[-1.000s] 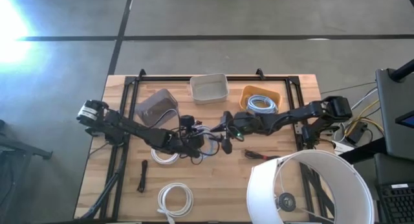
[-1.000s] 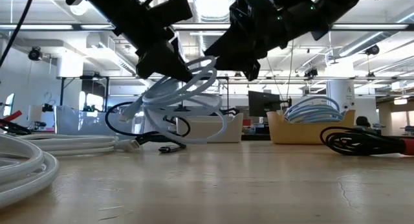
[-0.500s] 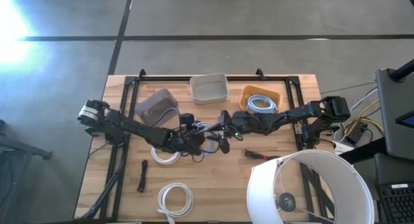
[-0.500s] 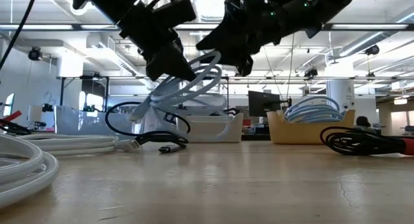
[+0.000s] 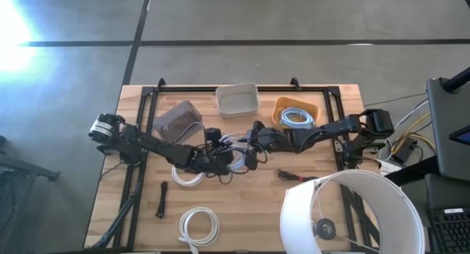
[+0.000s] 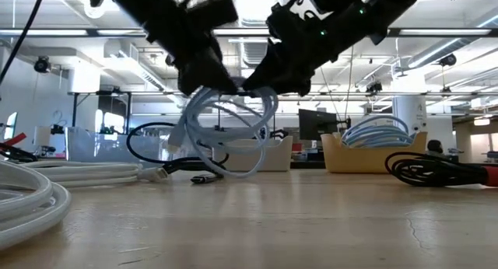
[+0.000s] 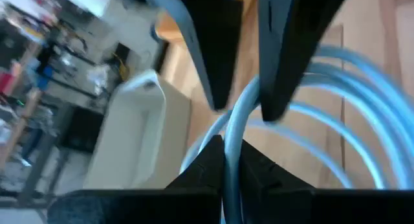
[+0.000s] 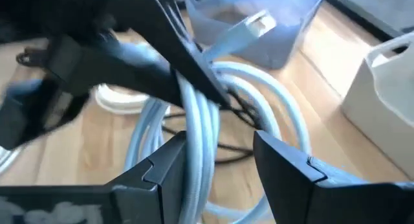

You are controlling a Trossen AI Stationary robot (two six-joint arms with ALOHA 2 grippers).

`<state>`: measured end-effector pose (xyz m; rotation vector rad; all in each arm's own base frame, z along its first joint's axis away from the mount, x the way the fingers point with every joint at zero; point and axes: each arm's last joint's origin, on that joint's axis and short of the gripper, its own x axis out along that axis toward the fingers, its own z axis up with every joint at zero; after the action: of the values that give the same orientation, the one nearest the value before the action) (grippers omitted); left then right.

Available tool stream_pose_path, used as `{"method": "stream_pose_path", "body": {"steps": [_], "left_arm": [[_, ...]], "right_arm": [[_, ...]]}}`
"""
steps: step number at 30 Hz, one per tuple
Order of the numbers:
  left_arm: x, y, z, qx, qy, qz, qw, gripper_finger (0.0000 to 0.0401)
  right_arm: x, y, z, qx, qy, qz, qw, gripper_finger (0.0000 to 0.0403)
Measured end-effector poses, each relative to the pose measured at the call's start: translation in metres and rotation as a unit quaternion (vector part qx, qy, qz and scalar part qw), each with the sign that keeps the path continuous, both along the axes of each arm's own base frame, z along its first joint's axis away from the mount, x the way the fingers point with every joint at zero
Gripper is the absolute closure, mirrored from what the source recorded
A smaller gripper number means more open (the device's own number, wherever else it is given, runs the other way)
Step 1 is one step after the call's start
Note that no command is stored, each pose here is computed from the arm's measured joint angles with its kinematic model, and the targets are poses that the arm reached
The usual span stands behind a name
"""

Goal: Pick & Place USB Port
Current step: Put the blue hdmi cable into the yellow bin

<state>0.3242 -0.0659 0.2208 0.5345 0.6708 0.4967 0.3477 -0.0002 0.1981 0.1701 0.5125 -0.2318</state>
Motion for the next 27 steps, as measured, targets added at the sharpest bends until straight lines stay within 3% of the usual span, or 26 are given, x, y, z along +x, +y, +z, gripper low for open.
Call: {"method": "stream_pose_path", "body": {"steps": [6, 12, 17, 21, 27], "left_arm": [[0.001, -0.003, 0.003, 0.011, 0.001, -0.003, 1.000, 0.0380], [-0.001, -0.012, 0.004, 0.020, 0.005, -0.021, 1.000, 0.0380], [-0.001, -0.020, 0.008, 0.057, 0.016, -0.049, 0.997, 0.0380], [0.000, -0.021, 0.009, 0.042, 0.006, -0.053, 0.998, 0.0380], [-0.001, -0.021, 0.008, 0.026, -0.006, -0.046, 0.999, 0.0367]], "right_arm": [[0.000, 0.000, 0.001, -0.004, 0.010, 0.005, 1.000, 0.0234], [0.001, -0.002, 0.002, -0.056, 0.021, 0.003, 0.998, 0.0234], [0.001, -0.002, 0.002, -0.047, 0.021, 0.020, 0.998, 0.0234], [0.001, -0.002, 0.002, -0.047, 0.020, 0.020, 0.998, 0.0235], [0.001, 0.000, 0.003, -0.055, 0.020, 0.025, 0.998, 0.0282]]}}
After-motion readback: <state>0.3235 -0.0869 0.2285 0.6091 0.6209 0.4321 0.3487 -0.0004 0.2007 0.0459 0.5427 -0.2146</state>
